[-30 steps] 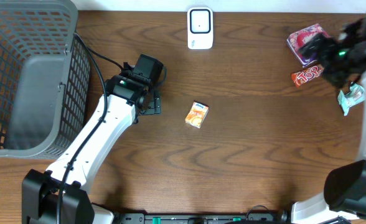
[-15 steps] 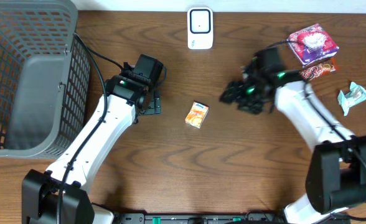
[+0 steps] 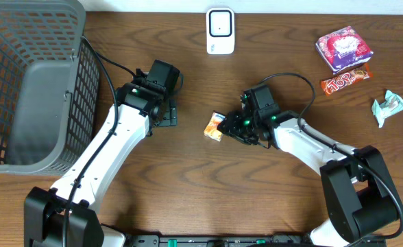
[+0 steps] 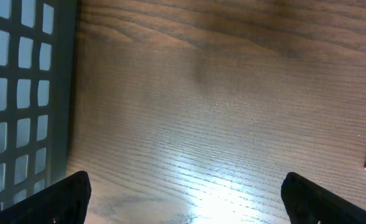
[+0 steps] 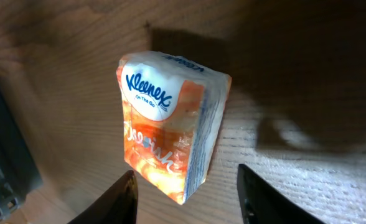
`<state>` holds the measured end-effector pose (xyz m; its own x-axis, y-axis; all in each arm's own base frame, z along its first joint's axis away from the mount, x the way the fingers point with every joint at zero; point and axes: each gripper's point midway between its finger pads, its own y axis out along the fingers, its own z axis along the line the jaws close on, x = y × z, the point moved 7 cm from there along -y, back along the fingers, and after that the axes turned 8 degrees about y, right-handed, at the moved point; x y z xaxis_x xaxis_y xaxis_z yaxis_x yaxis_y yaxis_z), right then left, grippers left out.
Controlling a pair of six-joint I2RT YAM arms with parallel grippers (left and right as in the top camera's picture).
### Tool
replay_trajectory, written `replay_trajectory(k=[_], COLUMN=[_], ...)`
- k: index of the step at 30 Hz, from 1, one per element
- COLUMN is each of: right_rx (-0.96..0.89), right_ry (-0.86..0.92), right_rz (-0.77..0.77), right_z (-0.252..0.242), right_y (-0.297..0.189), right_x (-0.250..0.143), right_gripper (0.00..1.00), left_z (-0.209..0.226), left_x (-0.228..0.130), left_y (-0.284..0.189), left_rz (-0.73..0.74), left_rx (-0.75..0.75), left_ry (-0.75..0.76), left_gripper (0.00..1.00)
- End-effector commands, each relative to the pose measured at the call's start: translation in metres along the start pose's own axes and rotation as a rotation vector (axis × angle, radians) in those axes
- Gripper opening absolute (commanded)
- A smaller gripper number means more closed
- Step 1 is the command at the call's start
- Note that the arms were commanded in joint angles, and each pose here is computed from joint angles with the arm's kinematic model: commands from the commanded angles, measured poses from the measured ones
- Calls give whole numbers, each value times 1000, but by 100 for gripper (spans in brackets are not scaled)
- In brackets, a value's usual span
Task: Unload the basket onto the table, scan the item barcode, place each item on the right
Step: 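Move the right gripper to the tissue pack and grasp it, then raise the tissue pack to the scanner window with the right gripper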
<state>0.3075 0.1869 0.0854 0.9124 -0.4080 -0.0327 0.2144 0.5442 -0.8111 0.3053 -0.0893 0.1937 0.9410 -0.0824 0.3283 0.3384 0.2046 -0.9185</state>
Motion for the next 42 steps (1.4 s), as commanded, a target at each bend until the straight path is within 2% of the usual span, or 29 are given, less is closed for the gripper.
replay_trajectory(k=[1, 7, 13, 14, 19, 25, 26, 27, 30, 35, 38, 42], right_rx=[-50, -71, 32, 34, 38, 54, 54, 54, 56, 1, -98, -215], right_ry=[86, 101, 80, 80, 4, -23, -39, -56, -124, -201, -266, -381], right_rz=[-26, -50, 22, 26, 19, 4, 1, -3, -12, -125, -279, -561], right_z=[-12, -22, -16, -17, -17, -15, -15, -15, -13, 9, 34, 74], right_y=[8, 21, 42, 44, 45, 44, 44, 44, 43, 13, -27, -80], right_x=[-5, -1, 0, 0, 1, 6, 6, 6, 8, 40, 74, 117], right_gripper=[49, 44, 41, 38, 9, 18, 14, 1, 1, 1, 1, 1], left_z=[3, 3, 3, 3, 3, 3, 3, 3, 3, 3, 3, 3], left_x=[1, 1, 1, 1, 1, 1, 1, 1, 2, 1, 1, 1], left_y=[-3, -3, -3, -3, -3, -3, -3, -3, -3, -3, -3, -3], left_rz=[-9, -9, -9, -9, -9, -9, -9, -9, -9, -9, -9, -9], left_rx=[8, 8, 8, 8, 8, 8, 8, 8, 8, 8, 8, 8], left_ry=[-15, -15, -15, -15, -15, -15, -15, -15, -15, -15, -15, -15], left_gripper=[98, 98, 98, 98, 98, 98, 98, 98, 98, 98, 98, 98])
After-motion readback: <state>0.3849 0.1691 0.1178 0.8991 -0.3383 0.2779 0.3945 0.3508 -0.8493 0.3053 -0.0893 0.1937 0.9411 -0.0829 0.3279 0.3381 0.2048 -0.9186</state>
